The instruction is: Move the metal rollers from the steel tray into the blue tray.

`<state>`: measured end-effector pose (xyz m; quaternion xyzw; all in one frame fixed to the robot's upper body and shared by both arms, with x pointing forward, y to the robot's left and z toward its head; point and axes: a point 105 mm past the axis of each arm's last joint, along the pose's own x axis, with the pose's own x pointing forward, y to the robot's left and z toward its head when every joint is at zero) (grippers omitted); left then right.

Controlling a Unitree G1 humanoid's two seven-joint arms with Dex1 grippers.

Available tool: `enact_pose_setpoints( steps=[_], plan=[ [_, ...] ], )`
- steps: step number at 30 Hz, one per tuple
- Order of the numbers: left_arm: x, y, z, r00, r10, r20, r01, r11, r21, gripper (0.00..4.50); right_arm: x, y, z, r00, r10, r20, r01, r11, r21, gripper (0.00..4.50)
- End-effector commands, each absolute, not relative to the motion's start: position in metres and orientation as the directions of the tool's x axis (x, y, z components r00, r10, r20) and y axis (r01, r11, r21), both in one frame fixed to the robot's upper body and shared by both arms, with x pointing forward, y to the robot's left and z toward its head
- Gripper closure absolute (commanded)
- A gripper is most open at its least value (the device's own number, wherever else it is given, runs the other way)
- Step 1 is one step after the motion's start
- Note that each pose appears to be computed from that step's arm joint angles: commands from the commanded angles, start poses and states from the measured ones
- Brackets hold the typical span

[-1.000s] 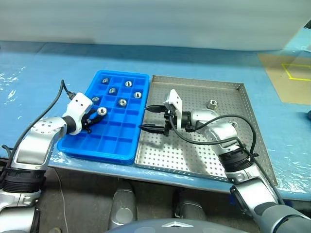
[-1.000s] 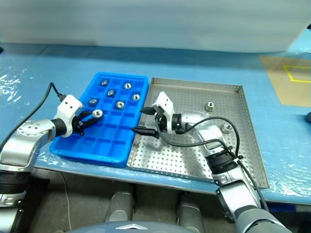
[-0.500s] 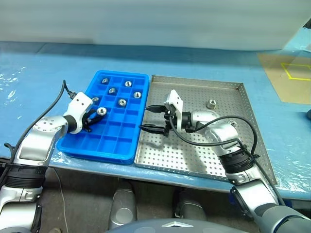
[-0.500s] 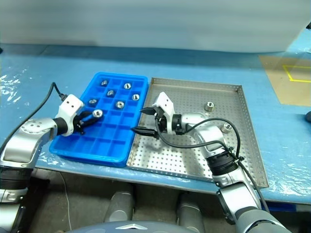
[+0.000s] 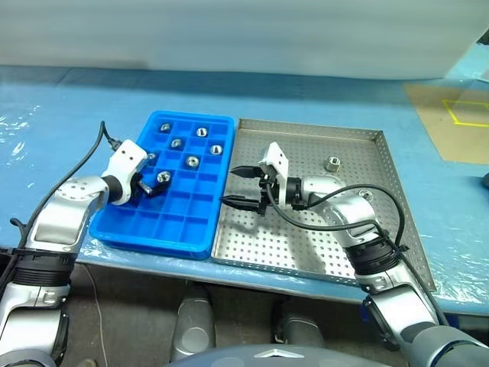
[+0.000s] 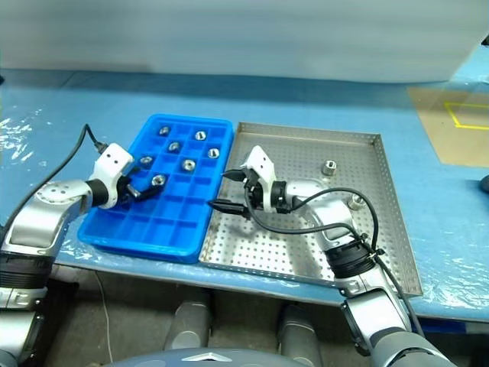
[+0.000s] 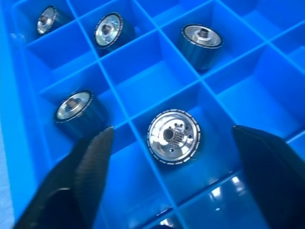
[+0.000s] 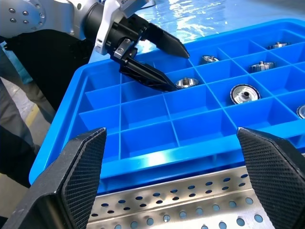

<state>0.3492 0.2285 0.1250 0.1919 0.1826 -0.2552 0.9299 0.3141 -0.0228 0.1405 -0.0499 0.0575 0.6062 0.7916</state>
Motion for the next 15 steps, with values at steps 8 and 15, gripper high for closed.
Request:
enact_pose_setpoints(
  steps=[8, 15],
  plan=[
    [0.334, 0.207, 0.132, 0.667, -0.563, -0.489, 0.705, 0.689, 0.168, 0.01, 0.31, -0.021, 0.157, 0.262, 0.96, -0.094, -0.965, 0.258, -0.051, 0.0],
    [0.333, 0.185, 0.144, 0.629, -0.682, -0.373, 0.742, 0.669, 0.029, 0.01, 0.314, -0.026, 0.169, 0.296, 0.954, -0.042, -0.954, 0.293, -0.069, 0.0]
  ],
)
